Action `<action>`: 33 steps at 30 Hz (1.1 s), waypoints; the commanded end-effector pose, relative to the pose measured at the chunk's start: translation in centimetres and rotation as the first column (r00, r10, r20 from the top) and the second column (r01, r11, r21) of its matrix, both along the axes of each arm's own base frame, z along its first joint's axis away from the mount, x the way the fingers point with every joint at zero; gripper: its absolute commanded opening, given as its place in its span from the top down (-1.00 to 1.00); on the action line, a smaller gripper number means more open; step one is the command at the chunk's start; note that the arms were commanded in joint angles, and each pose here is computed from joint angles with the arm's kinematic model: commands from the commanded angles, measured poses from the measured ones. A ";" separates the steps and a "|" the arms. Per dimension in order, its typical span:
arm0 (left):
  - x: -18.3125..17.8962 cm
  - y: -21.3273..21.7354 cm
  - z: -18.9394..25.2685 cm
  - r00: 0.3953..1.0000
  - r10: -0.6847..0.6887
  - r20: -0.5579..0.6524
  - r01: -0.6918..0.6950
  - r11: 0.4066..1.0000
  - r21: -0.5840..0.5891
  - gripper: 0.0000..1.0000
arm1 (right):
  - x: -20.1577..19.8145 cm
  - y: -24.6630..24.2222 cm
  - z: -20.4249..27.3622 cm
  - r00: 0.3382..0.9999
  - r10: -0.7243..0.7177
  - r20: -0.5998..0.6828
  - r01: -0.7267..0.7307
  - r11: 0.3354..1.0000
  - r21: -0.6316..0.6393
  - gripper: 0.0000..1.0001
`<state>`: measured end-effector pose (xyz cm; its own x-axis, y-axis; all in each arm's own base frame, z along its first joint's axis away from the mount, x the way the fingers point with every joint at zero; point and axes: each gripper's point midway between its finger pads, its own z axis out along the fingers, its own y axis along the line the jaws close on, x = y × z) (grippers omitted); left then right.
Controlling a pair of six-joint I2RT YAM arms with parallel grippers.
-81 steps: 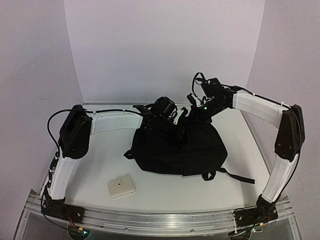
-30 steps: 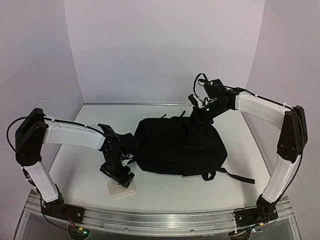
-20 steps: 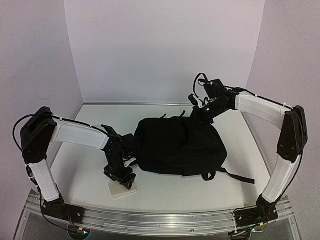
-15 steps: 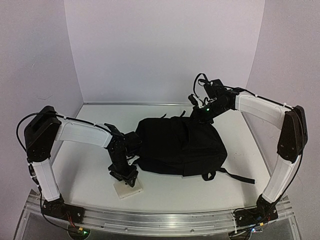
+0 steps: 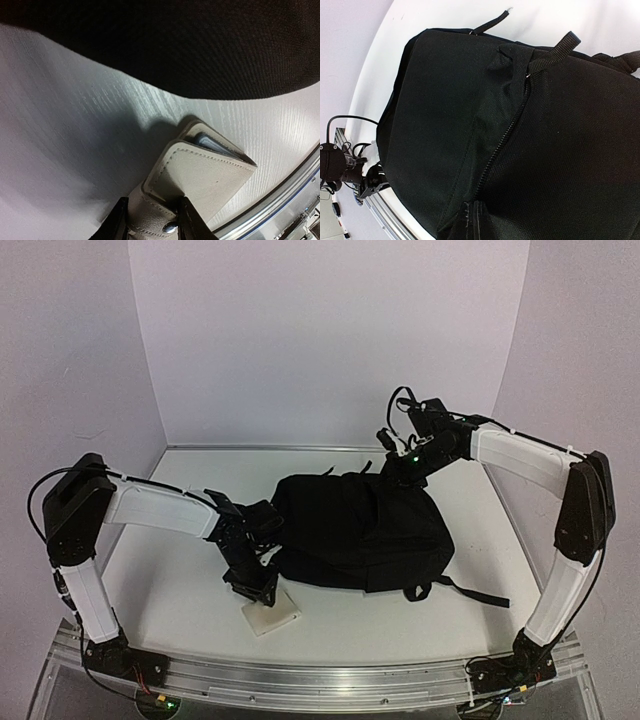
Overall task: Pack the student bag
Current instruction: Pick up the personal item from the center of the board, then place the personal item in the student bag.
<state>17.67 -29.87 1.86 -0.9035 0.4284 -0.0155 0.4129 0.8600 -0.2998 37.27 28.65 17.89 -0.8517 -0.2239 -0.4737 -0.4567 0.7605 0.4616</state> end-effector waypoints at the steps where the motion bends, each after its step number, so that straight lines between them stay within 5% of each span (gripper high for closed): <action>1: 2.2 -1.7 2.9 0.991 0.044 0.128 -0.030 0.993 -0.113 0.47 | 0.3 0.3 3.2 0.997 0.002 0.081 -0.006 0.999 0.043 1.00; 16: 3.4 -4.2 15.9 0.949 0.073 0.307 0.056 0.920 -0.389 0.53 | 0.2 0.3 3.1 0.997 0.006 0.074 -0.009 0.999 0.046 1.00; 33: 18.0 -12.0 18.2 0.931 0.229 0.283 -0.068 0.874 -0.481 0.47 | 0.1 0.3 4.4 0.994 0.010 0.107 -0.016 0.998 0.060 1.00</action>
